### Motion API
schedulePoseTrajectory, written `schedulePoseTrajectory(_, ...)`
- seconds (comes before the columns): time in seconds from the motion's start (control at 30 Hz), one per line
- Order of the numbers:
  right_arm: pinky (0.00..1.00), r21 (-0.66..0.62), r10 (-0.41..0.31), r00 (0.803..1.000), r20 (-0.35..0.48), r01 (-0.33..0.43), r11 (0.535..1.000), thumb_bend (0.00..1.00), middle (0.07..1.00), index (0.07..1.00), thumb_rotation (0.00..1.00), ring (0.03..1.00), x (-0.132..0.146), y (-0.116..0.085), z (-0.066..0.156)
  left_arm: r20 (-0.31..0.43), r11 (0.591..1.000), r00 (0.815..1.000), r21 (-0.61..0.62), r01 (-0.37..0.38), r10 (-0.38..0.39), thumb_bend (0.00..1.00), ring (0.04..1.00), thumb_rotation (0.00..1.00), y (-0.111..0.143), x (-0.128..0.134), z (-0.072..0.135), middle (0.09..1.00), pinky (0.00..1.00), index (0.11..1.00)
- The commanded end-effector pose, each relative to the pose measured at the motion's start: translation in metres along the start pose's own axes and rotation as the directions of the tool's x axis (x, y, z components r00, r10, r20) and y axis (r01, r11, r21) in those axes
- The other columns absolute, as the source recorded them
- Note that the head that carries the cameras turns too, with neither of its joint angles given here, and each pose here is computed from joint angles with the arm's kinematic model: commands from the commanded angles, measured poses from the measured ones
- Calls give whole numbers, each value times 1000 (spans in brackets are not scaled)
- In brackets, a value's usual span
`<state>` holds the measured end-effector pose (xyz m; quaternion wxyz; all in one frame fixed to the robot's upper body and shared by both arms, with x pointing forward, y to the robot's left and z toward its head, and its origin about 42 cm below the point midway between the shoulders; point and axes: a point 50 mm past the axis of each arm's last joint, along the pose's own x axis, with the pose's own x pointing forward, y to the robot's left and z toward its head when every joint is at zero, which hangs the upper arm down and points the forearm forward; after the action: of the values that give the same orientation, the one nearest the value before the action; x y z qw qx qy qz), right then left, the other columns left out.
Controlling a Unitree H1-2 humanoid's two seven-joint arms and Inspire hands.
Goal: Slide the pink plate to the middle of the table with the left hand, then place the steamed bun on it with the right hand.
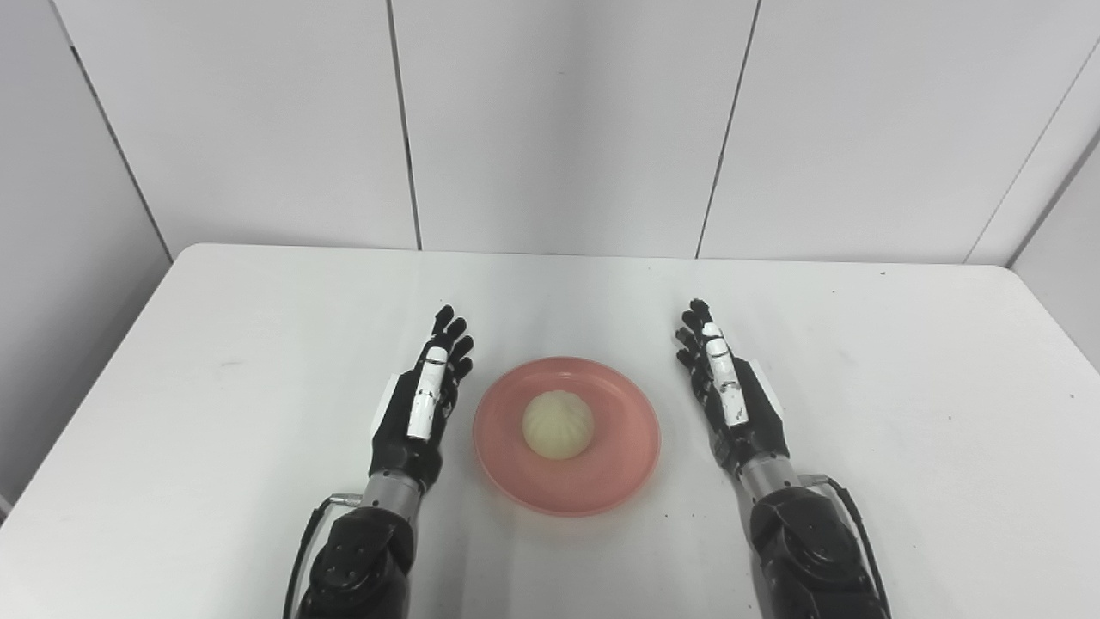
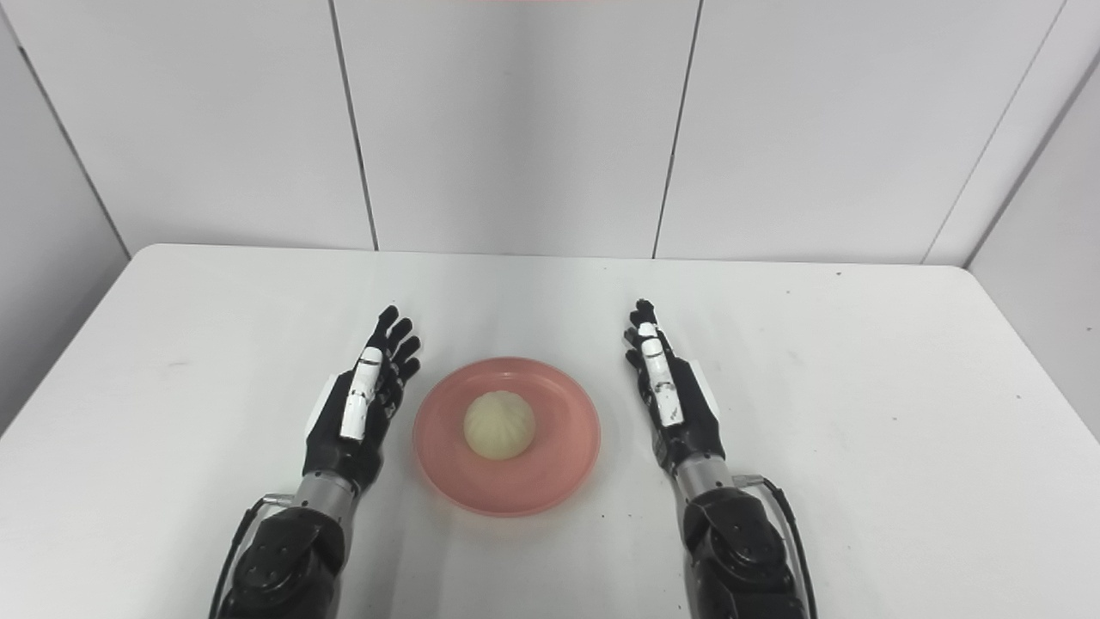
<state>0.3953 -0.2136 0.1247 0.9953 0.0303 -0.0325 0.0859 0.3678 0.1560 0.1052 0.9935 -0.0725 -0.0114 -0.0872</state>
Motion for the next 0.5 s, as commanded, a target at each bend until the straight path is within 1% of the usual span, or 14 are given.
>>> schedulePoseTrajectory(0.0,1000,31,-22,995,-100,25,999,235,1000,1000,1000,1000,-16,3,-32,-168,999,985,-10,-43,41,382,973,1000,17,-31,-48,987,976,994)
schedulePoseTrajectory(0.3,1000,24,-6,995,-100,9,1000,228,1000,1000,1000,1000,-15,6,-34,-169,999,985,-5,-44,43,376,970,1000,18,-29,-49,984,969,991)
schedulePoseTrajectory(0.47,1000,13,-2,995,-100,4,1000,229,1000,1000,1000,1000,-16,8,-33,-170,999,985,-3,-44,43,390,965,1000,20,-28,-51,979,963,987)
